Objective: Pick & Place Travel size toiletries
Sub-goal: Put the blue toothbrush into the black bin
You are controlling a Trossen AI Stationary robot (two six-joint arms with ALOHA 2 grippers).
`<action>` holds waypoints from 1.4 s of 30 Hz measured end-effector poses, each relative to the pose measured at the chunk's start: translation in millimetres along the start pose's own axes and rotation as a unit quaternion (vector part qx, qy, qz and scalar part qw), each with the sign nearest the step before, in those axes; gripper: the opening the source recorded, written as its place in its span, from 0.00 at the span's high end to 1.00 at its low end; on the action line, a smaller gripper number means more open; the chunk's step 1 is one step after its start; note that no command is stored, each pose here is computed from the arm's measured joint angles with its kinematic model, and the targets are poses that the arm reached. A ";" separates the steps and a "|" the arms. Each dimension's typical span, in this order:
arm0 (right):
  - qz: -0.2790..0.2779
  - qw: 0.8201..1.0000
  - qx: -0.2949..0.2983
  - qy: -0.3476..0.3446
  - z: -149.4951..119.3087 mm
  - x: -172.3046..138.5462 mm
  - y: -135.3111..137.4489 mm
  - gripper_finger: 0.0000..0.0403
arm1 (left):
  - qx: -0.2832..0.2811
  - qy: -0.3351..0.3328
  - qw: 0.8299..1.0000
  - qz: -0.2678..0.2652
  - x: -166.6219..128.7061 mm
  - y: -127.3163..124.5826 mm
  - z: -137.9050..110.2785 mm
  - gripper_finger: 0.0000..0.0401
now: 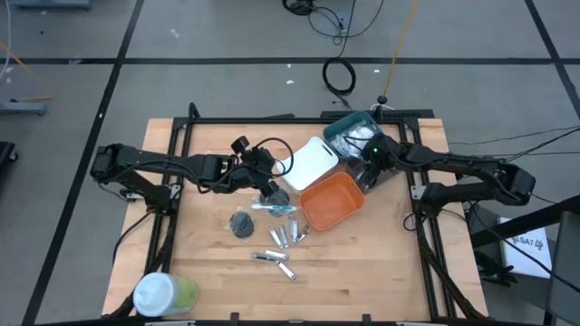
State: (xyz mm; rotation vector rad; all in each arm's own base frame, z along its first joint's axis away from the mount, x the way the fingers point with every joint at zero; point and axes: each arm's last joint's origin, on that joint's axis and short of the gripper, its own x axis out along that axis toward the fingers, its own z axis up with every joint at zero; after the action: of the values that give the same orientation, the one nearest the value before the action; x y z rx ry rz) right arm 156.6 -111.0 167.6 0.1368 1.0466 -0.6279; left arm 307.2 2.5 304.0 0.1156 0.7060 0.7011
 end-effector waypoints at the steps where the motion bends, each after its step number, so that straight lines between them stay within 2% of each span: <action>1: -0.001 1.000 0.002 -0.001 -1.1 1.1 -0.8 0.61 | 0.000 0.000 1.000 0.000 0.0 0.0 0.0 0.62; 6: -0.006 1.000 0.009 0.003 -5.0 3.8 -3.2 0.71 | 0.001 0.000 1.000 0.000 0.0 0.0 0.0 0.62; 12: -0.005 1.000 -0.002 0.005 -5.3 3.8 -3.2 0.94 | 0.002 0.000 1.000 0.000 0.0 0.0 0.0 0.62; 18: -0.006 1.000 -0.004 0.015 0.5 -9.3 -4.1 0.94 | 0.003 0.000 1.000 0.000 0.0 0.0 0.0 0.62; 23: -0.035 0.997 -0.033 0.058 8.7 -37.8 -2.4 0.95 | 0.003 0.001 1.000 0.000 0.0 0.0 -0.3 0.62; 27: -0.022 0.995 -0.065 0.077 11.8 -60.7 2.1 0.95 | 0.002 0.002 1.000 0.001 0.3 0.3 -0.4 0.62; 29: -0.016 0.989 -0.101 0.108 8.7 -69.2 3.9 0.95 | 0.002 0.002 1.000 0.001 0.5 0.6 -0.4 0.62; 33: 0.003 0.964 -0.188 0.189 -5.9 -74.7 4.8 0.95 | 0.002 0.002 1.000 0.002 0.8 1.0 -0.3 0.62; 36: -0.022 0.953 -0.208 0.221 -10.3 -75.5 2.7 0.95 | 0.001 0.002 1.000 0.003 1.2 1.4 -0.2 0.62; 39: -0.047 0.949 -0.218 0.223 -10.2 -76.0 1.1 0.95 | -0.002 0.003 1.000 0.005 2.1 2.6 0.1 0.62; 42: -0.049 0.948 -0.229 0.214 -8.3 -75.1 1.1 0.93 | -0.005 0.003 1.000 0.006 2.8 3.5 0.2 0.62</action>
State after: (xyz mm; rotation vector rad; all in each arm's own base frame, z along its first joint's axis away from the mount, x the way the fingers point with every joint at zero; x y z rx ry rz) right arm 125.0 -75.4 226.3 -0.1968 1.6032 -0.4363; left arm 307.0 7.0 303.7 0.1088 0.7086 0.7168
